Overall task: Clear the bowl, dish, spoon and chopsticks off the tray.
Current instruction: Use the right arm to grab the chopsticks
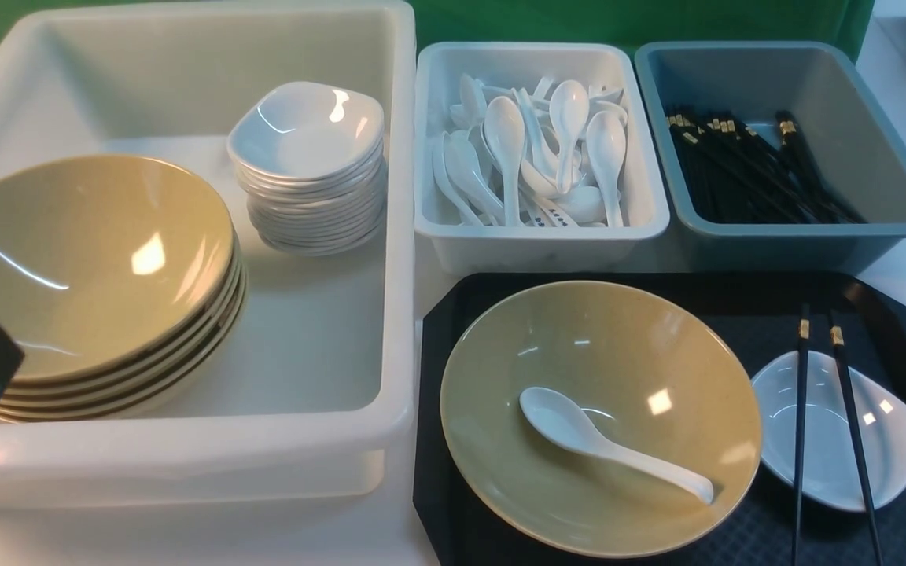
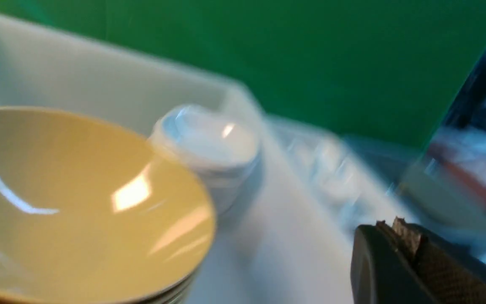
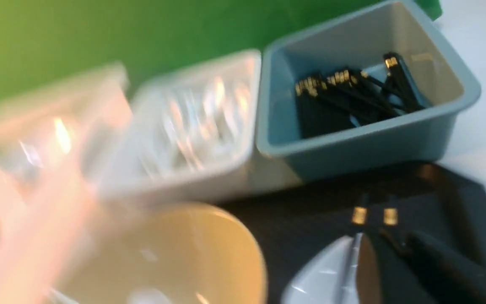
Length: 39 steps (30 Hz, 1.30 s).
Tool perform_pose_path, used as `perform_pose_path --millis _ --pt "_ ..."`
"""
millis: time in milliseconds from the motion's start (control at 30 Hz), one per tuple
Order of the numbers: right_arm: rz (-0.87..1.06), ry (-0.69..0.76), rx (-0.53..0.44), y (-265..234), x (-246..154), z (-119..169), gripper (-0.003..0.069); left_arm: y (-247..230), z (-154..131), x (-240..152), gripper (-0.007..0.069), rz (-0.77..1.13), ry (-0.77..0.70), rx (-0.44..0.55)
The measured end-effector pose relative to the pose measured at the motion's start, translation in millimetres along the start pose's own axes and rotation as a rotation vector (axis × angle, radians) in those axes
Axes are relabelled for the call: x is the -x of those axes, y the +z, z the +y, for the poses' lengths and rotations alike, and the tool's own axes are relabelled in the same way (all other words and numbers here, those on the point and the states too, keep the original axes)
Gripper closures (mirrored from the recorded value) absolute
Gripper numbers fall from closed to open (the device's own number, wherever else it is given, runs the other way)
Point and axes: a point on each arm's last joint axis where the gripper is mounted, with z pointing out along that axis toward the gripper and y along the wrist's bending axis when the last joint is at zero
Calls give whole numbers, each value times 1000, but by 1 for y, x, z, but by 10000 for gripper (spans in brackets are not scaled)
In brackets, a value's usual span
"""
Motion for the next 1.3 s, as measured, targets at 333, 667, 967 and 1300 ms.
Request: perform_pose_path --millis 333,667,967,1300 --pt "723 -459 -98 63 62 21 625 50 1 47 636 630 343 33" --pt "917 -359 -163 139 44 19 521 113 -75 53 636 811 625 -278" --pt "964 -205 -248 187 18 12 120 126 -118 24 636 879 734 -433" --pt "1012 -98 -321 232 -17 3 19 125 -122 21 636 889 742 -454"
